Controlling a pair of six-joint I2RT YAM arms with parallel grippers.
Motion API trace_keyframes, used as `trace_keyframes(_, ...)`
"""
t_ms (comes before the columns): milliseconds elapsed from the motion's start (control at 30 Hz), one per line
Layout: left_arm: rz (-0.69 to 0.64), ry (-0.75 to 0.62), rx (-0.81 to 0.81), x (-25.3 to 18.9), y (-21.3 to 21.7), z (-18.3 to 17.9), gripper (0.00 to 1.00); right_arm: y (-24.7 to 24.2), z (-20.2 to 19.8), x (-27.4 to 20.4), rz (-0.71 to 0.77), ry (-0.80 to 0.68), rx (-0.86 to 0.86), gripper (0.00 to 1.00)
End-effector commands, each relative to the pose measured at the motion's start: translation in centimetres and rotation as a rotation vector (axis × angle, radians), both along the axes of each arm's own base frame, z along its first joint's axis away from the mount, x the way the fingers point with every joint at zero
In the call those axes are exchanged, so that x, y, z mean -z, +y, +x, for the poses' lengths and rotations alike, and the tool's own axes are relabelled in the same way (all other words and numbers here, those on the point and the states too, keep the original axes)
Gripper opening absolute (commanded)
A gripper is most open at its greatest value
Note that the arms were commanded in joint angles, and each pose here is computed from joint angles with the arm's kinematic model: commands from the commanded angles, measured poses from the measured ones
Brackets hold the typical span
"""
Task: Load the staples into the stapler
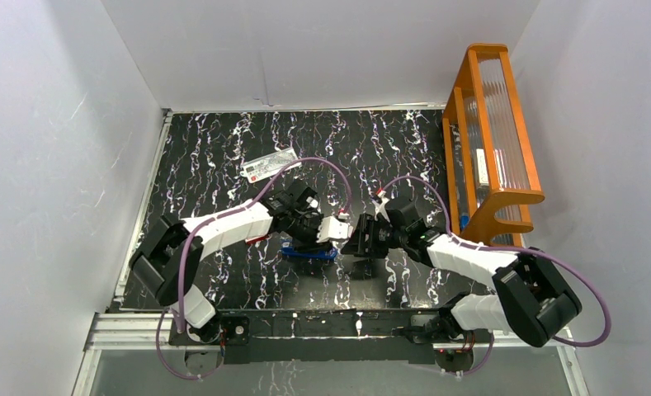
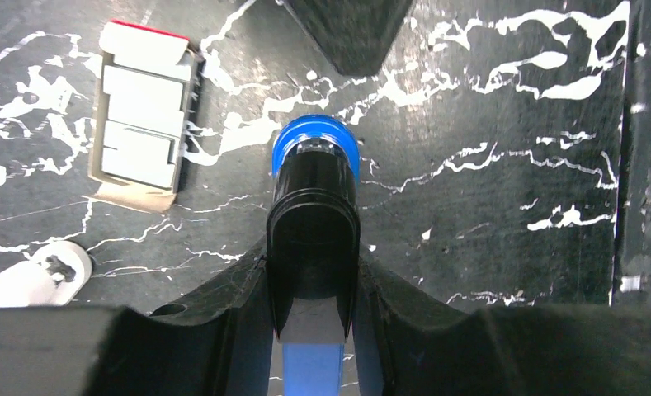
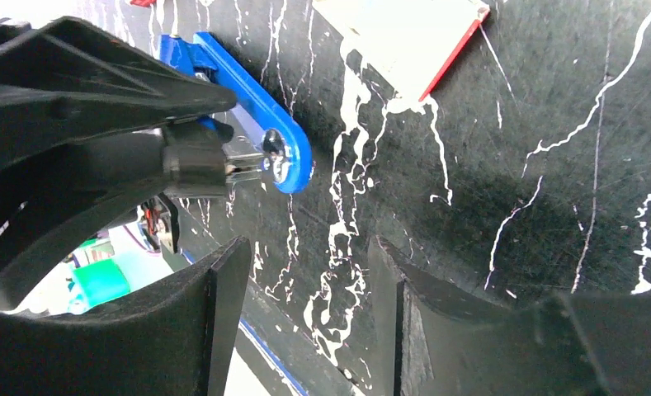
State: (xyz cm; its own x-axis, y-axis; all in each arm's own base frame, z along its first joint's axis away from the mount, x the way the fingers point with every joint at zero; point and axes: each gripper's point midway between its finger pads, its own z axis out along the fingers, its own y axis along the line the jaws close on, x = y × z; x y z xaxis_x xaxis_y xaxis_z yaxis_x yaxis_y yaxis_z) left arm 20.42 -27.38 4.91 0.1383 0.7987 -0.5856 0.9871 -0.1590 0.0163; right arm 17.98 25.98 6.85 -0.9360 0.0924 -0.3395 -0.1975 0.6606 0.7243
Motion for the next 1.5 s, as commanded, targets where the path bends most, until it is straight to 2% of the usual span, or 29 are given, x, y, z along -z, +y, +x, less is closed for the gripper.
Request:
trace_keyframes(0,-0.196,-0.065,-0.019,-4.4,-2.1,0.0,0.21,1.4,0.4,-1.2,0.065,0.001,-0.035,0.64)
trace_keyframes(200,-0.278,-0.059,-0.015,-5.4,-2.6,-0.9,0.19,2.8,1.4,-2.8,0.112,-0.024,-0.063,0.61)
trace_keyframes(433,-0.308,-0.066,-0.022,-5.5,-2.9,-0.8,0.15,3.3,1.7,-2.6,0.123,-0.003,-0.065,0.52)
trace_keyframes(600,-0.353,-0.093,-0.044,-6.4,-3.4,-0.2,0.07,3.1,0.7,-1.2,0.112,0.049,-0.094,0.34)
trace_keyframes(833,-0.432,-0.030,-0.055,-7.8,-3.5,-0.4,0.00,2.1,-0.8,0.3,0.104,0.084,-0.109,0.27)
trace_keyframes(1067,-0.618,0.057,-0.058,-11.7,-2.4,-0.2,0.00,0.2,-1.9,2.2,0.098,0.122,-0.093,0.24)
trace_keyframes(1233,-0.678,0.065,-0.068,-12.8,-1.6,0.2,0.00,-0.2,-1.9,2.3,0.084,0.110,-0.092,0.24)
trace_keyframes(1467,-0.850,0.045,-0.058,-16.5,-1.3,0.1,0.00,-0.5,-1.7,1.9,0.094,0.040,-0.105,0.25)
